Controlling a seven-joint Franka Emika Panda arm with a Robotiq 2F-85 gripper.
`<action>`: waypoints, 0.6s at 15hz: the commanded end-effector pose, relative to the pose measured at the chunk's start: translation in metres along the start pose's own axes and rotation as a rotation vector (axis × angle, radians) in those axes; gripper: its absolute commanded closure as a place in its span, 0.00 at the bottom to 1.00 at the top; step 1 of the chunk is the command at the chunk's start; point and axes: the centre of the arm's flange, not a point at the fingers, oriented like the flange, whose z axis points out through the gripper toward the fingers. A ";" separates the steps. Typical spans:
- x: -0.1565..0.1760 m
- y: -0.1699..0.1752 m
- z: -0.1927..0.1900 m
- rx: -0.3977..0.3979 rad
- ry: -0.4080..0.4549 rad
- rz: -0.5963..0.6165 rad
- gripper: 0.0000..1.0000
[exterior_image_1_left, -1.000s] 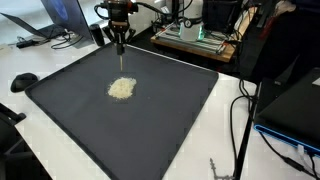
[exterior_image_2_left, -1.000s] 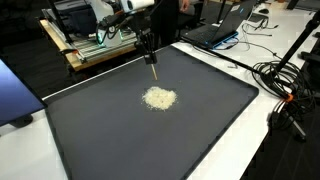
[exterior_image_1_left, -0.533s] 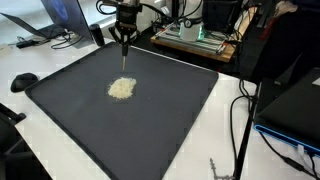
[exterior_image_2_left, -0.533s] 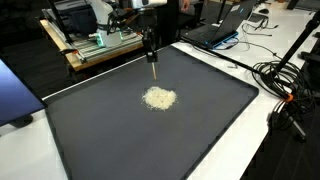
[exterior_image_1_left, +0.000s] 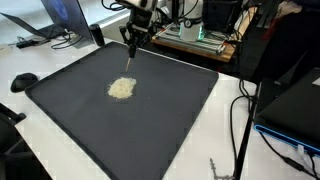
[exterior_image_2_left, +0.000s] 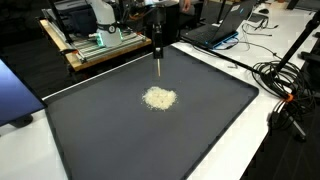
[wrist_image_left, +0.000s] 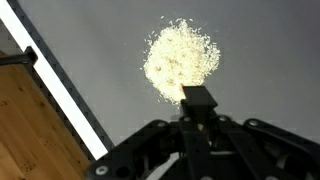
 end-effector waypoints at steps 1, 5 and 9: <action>0.024 -0.036 -0.001 -0.069 -0.051 -0.079 0.97; 0.057 -0.073 0.006 -0.128 -0.124 -0.180 0.97; 0.089 -0.111 0.008 -0.207 -0.179 -0.265 0.97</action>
